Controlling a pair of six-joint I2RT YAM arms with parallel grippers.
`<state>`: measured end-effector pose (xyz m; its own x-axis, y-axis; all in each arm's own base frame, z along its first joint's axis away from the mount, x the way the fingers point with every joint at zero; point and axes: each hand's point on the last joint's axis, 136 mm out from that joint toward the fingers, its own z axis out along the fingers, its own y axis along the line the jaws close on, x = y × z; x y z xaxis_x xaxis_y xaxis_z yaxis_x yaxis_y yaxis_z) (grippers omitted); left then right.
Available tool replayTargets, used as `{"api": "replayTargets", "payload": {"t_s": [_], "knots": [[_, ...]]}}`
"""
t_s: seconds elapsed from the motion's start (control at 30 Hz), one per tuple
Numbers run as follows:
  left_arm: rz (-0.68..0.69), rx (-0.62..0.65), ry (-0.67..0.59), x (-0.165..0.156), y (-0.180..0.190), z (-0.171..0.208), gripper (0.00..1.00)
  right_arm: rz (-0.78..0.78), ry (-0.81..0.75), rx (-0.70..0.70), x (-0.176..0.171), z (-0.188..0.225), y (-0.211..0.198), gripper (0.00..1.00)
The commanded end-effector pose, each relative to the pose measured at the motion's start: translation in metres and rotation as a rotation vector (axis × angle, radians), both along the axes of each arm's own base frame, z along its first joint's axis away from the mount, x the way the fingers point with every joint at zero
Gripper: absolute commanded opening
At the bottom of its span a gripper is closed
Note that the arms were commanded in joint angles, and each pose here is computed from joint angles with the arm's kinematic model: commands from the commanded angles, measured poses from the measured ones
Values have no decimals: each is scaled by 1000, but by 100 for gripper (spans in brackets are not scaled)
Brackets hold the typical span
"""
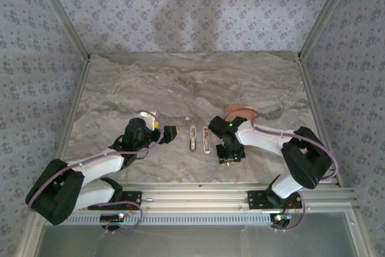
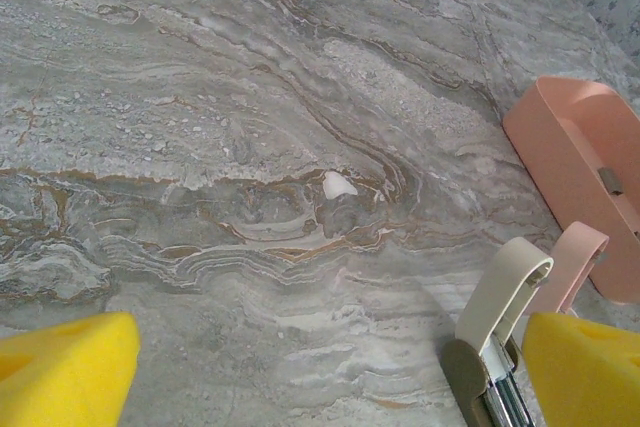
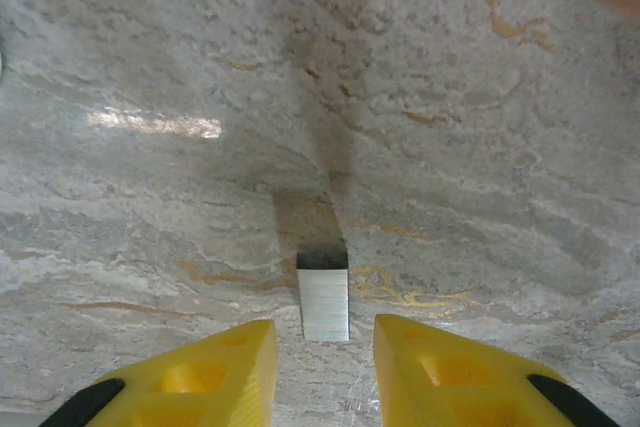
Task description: Load the staples into the stapler
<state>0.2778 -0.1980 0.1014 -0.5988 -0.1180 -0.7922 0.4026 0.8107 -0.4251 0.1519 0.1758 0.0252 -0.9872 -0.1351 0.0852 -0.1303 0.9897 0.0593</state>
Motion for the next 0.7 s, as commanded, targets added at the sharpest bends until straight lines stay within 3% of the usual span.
{"api": "replayTargets", "payload": {"t_s": [0.0,0.67], "knots": [[-9,13,-12,-4,1,0,98,7,9,1,3,2,3,30],[-6,20,-13,-3,1,0,98,41,-20,-32,17,-8,3,25]]}}
